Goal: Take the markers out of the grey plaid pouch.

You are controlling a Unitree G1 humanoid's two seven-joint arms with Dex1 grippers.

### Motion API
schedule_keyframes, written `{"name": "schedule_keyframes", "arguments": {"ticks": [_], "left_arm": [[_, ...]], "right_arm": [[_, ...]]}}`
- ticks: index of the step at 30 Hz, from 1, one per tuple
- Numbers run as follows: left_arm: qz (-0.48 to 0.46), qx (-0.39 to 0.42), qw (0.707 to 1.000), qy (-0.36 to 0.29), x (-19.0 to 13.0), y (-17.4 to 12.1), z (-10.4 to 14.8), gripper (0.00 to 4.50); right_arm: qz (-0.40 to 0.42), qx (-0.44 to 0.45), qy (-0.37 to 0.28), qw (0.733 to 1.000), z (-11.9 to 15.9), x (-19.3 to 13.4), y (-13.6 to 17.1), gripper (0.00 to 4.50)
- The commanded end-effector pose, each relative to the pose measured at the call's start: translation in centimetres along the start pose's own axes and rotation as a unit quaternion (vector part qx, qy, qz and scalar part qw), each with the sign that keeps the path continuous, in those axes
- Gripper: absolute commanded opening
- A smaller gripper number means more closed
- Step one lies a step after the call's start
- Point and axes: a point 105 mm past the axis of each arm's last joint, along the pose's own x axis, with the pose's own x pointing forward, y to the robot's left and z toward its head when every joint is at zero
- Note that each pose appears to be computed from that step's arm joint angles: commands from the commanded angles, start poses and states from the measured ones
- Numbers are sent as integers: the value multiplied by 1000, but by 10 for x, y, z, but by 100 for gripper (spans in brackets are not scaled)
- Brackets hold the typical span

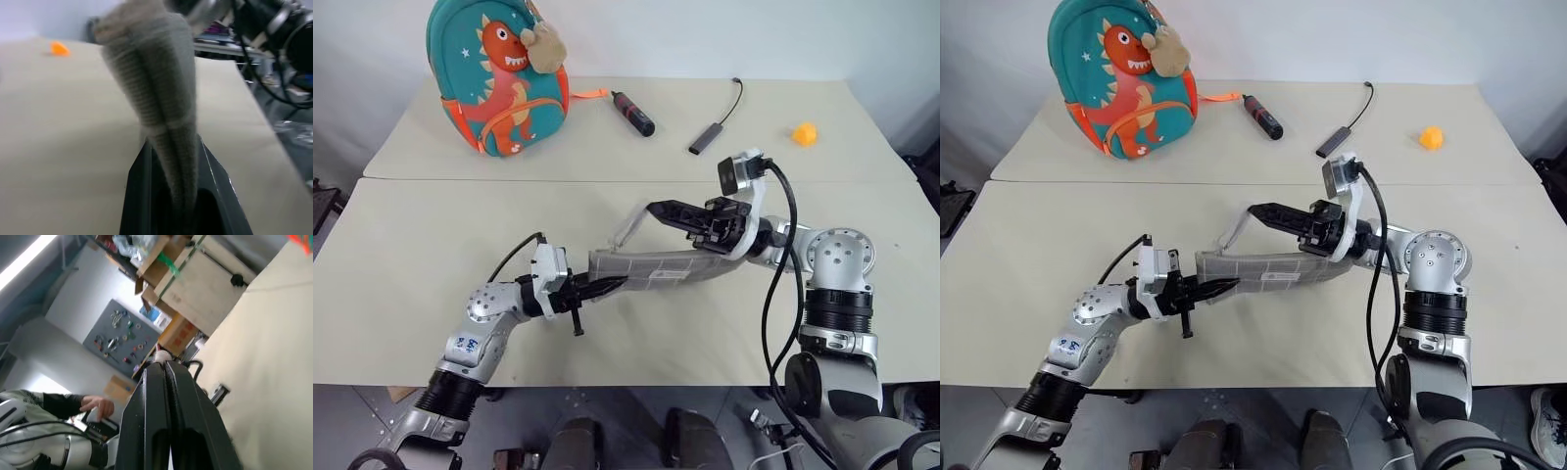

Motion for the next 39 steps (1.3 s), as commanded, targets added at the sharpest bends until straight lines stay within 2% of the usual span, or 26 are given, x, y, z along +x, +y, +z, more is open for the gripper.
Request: {"name": "schedule_keyframes", "arguments": {"ticks": [1, 4, 7, 11, 12, 15, 20, 22, 25, 29, 39], "left_arm": [[-9, -16, 1000, -3, -4, -4, 5, 0], [5, -16, 1000, -8, -7, 0, 7, 0], [14, 1, 1000, -6, -8, 4, 8, 0], [7, 81, 997, 0, -4, 7, 12, 0], [4, 127, 992, 6, -2, 7, 14, 0], [-14, 234, 972, 15, 3, 7, 17, 0], [-25, 335, 942, 24, 7, 5, 10, 0], [-24, 395, 918, 29, 10, 5, 10, 0], [-12, 442, 897, 23, 15, 5, 10, 0], [-5, 492, 870, 21, 20, 6, 12, 0], [9, 509, 861, 21, 22, 7, 10, 0]], "right_arm": [[13, -43, -35, 998, 24, -6, 15, 7], [-8, -61, -53, 997, 36, -21, 17, 7], [-21, -68, -45, 996, 34, -27, 18, 7], [-46, -43, 1, 998, 21, -22, 10, 7], [-39, -17, 25, 999, 15, -21, 12, 7], [-15, 7, 107, 994, -4, -13, 27, 66], [-50, 34, 162, 985, -21, -15, 20, 231], [-67, 45, 187, 979, -30, -18, 15, 293], [-74, 62, 222, 970, -46, -19, 12, 392], [-81, 74, 238, 965, -59, -16, 3, 392], [-53, 91, 235, 966, -78, 0, -2, 392]]}}
